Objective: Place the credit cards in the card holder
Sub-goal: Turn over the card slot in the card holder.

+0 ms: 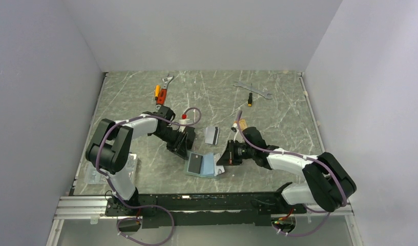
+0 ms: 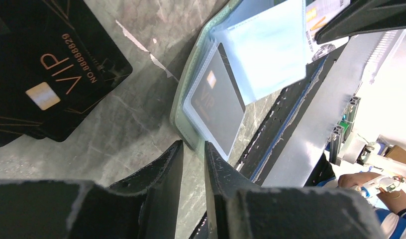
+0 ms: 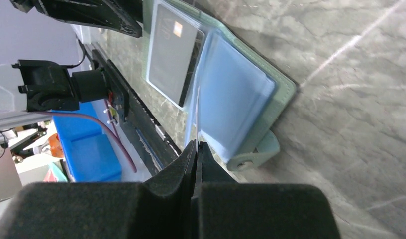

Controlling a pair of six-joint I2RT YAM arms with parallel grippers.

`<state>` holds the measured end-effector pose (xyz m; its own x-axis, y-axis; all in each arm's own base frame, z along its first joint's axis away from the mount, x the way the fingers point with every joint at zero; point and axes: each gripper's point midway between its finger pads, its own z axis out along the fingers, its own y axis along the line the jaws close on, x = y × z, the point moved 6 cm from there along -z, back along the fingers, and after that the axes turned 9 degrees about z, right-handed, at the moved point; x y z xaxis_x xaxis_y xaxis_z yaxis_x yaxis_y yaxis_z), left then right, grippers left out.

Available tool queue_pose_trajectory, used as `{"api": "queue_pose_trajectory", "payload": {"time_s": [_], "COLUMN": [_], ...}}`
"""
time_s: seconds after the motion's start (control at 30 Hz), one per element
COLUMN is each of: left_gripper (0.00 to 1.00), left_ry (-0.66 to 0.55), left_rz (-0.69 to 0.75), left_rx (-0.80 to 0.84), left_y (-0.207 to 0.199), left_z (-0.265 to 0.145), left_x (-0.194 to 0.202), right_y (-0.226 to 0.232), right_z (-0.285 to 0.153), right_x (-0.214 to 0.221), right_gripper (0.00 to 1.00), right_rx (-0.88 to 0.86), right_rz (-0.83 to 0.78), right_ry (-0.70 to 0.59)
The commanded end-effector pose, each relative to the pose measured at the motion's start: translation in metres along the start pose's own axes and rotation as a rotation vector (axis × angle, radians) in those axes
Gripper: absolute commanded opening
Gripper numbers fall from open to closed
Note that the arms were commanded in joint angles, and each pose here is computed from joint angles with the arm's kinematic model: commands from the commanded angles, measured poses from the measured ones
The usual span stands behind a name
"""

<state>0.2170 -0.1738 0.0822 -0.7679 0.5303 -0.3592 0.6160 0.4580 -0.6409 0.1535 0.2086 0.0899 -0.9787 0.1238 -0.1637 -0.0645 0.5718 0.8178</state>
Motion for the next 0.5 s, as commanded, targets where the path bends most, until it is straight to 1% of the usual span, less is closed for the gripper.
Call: {"api": "queue_pose_trajectory", "payload": {"time_s": [0.0,0.2,0.33,0.47], "left_gripper": [0.29,0.30,0.31,0.32], "left_ry": [-0.032,-0.041,-0.062,-0.079], "left_rz": [0.041,0.053,0.036,0.004], "left_rx": [0.042,0.046,0.073,0.115], "left_y": [-0.005,-0.007,-0.008,-0.005], "left_z": [-0.006,-0.011,-0.015,-0.017], "left_x": [-0.008,-0.009,-0.010,-0.010], "right_y": [0.027,0.043,0.050,0.045], "right_z": [0.008,0.022,0.033,0.044], "right_x": [-0.013,-0.019,-0.022,-0.023], "right_gripper": [0.00,0.00,0.00,0.00], "right_rx": [-0.083,-0.106,-0.117,-0.102], "right_rz": [-0.064,-0.097,-0.116,-0.103], "right_ry": [-0.006,0.020,0.043,0.067]}}
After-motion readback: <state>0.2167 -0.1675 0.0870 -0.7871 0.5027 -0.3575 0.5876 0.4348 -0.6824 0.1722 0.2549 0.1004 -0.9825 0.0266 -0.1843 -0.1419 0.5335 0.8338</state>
